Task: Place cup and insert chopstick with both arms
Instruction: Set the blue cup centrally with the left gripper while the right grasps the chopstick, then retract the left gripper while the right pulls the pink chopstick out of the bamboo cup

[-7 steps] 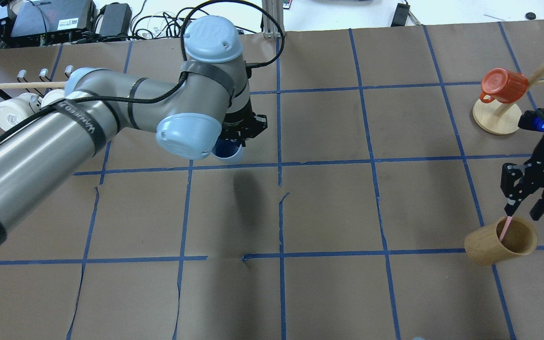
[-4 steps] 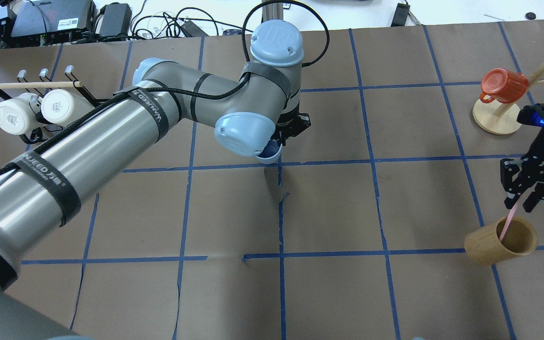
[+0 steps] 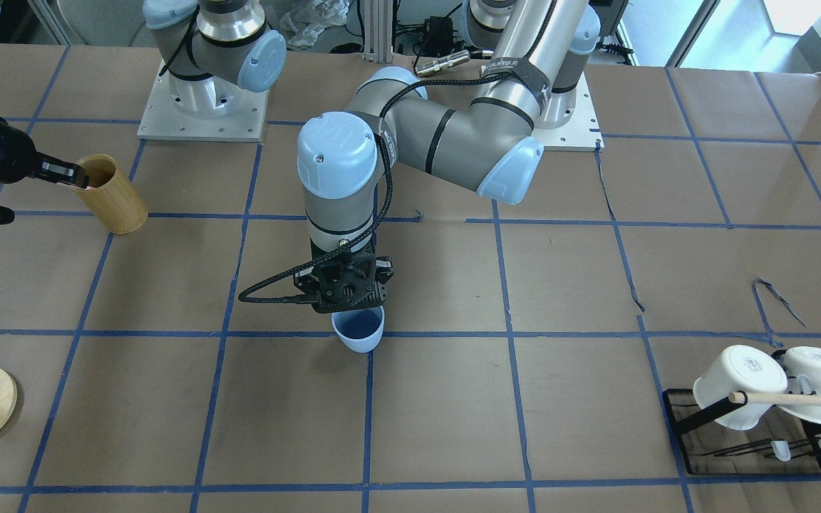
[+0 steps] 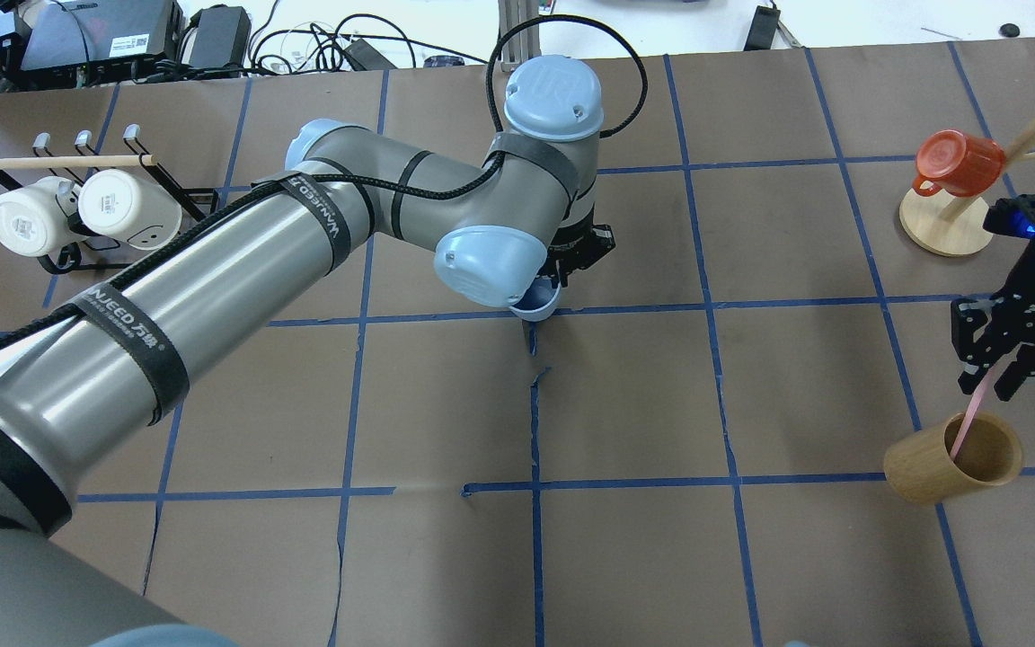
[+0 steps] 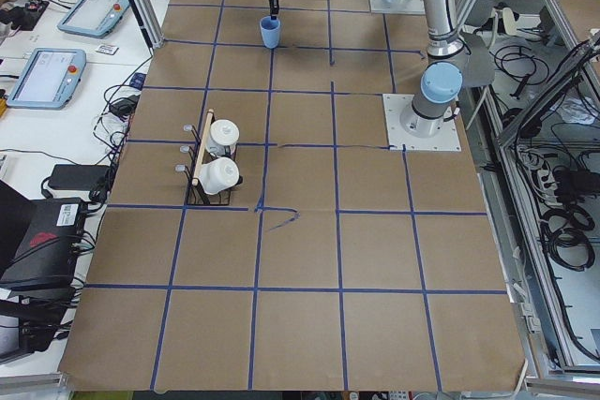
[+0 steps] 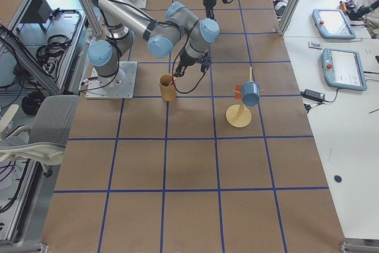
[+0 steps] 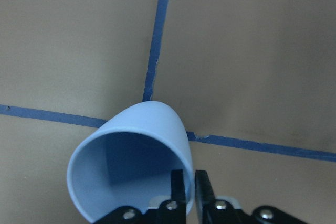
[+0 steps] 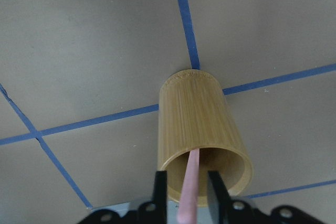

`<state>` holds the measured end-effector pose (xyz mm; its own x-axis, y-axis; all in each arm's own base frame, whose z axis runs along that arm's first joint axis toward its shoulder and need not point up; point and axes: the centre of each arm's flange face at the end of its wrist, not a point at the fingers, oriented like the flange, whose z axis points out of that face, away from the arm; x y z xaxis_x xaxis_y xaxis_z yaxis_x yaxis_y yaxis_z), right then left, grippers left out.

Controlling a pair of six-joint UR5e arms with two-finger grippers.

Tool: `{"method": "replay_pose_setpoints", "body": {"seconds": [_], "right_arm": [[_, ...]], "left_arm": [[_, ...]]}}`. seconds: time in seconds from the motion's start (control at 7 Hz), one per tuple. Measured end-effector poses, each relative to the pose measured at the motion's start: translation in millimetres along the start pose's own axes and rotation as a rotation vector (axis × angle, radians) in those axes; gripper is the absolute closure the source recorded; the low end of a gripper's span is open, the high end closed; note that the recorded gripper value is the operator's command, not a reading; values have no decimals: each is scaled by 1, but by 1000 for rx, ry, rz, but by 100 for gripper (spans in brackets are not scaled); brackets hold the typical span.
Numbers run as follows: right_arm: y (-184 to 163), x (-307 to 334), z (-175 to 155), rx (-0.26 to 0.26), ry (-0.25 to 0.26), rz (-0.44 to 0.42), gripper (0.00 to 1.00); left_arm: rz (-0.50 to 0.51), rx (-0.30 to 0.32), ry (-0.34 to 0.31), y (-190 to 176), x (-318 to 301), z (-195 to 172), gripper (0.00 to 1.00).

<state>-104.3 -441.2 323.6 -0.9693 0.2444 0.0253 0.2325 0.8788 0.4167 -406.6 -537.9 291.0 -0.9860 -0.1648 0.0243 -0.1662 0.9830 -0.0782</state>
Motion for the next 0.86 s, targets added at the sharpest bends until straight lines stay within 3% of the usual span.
{"method": "replay_pose_setpoints", "body": {"seconds": [0.43, 0.71, 0.86], "right_arm": [[-1, -2, -1, 6, -18, 23, 72], [-1, -2, -1, 9, -19, 25, 72], [-1, -2, -2, 12, -18, 26, 84]], "left_arm": [[49, 59, -54, -42, -62, -47, 0], [134, 29, -55, -65, -136, -118, 0], [161, -25, -63, -73, -187, -157, 0]]}}
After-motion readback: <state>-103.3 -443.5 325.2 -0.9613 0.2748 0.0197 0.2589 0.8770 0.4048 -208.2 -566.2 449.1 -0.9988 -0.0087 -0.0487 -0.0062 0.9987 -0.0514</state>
